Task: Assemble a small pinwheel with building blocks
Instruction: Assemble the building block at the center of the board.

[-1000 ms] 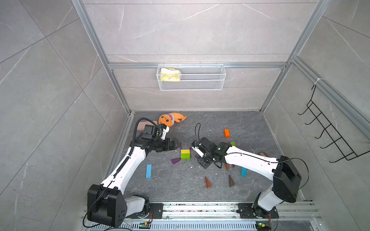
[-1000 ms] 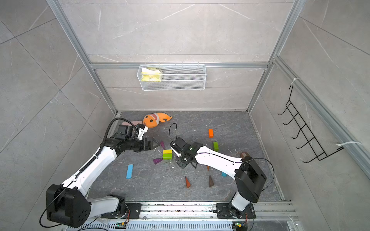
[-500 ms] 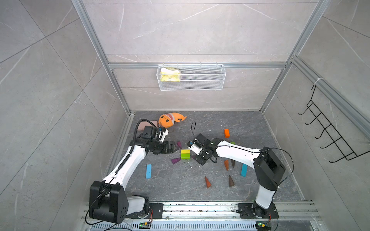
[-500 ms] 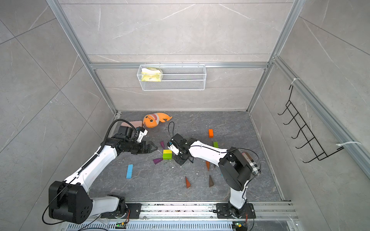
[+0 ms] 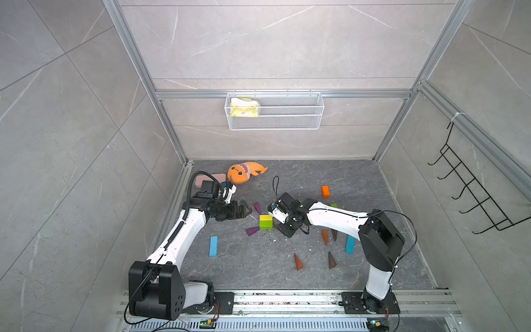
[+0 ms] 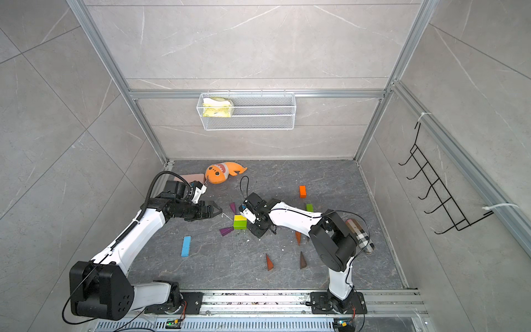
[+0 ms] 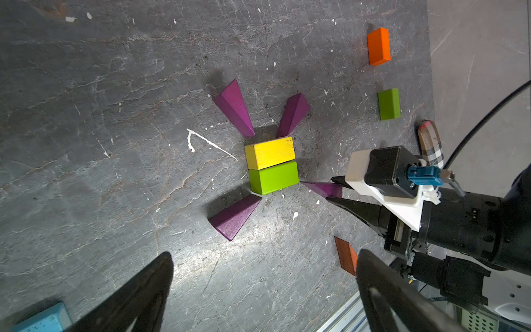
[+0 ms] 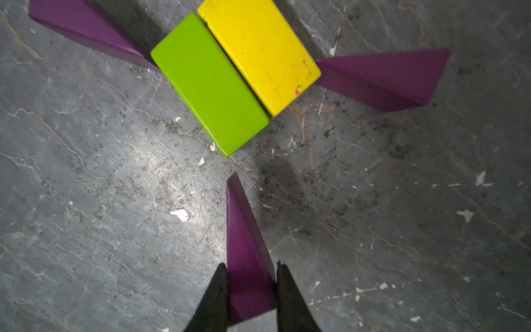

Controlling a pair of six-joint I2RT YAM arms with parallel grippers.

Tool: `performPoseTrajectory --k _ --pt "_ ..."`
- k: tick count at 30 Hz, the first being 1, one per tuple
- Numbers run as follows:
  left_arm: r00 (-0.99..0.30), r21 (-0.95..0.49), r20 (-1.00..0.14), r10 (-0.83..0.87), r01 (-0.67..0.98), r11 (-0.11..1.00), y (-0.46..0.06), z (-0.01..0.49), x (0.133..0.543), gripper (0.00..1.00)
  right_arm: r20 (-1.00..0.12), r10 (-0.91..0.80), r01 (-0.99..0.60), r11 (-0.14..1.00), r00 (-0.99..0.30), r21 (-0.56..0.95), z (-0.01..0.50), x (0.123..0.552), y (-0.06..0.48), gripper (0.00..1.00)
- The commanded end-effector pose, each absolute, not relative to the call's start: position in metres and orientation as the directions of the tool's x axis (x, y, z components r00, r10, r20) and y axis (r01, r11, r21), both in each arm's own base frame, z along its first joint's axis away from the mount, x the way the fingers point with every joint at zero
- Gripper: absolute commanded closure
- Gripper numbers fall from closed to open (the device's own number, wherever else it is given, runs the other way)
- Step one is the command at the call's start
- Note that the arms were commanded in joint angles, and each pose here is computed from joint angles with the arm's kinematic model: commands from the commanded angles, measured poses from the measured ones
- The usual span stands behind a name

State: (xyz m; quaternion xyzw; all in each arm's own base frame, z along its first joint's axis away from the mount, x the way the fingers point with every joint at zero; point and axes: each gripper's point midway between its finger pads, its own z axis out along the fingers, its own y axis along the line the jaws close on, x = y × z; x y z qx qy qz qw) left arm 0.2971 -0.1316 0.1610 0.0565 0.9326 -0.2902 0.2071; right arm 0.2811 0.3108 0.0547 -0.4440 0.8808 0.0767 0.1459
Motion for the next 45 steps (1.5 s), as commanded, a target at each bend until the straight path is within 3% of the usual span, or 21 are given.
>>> performPoseTrajectory --k 1,45 --pt "-0.902 -0.522 -0.432 -0.006 0.245 0.817 -0.131 0.164 0.297 0.0 -0.32 -0.762 -0.809 0.588 -0.563 0.023 0.05 0.281 0.312 0.83" --pt "-0.906 -0.544 -0.424 -0.012 0.244 0.803 -0.133 0.163 0.297 0.0 -0.265 -0.743 -0.777 0.628 -0.614 0.04 0.022 0.279 0.309 0.81"
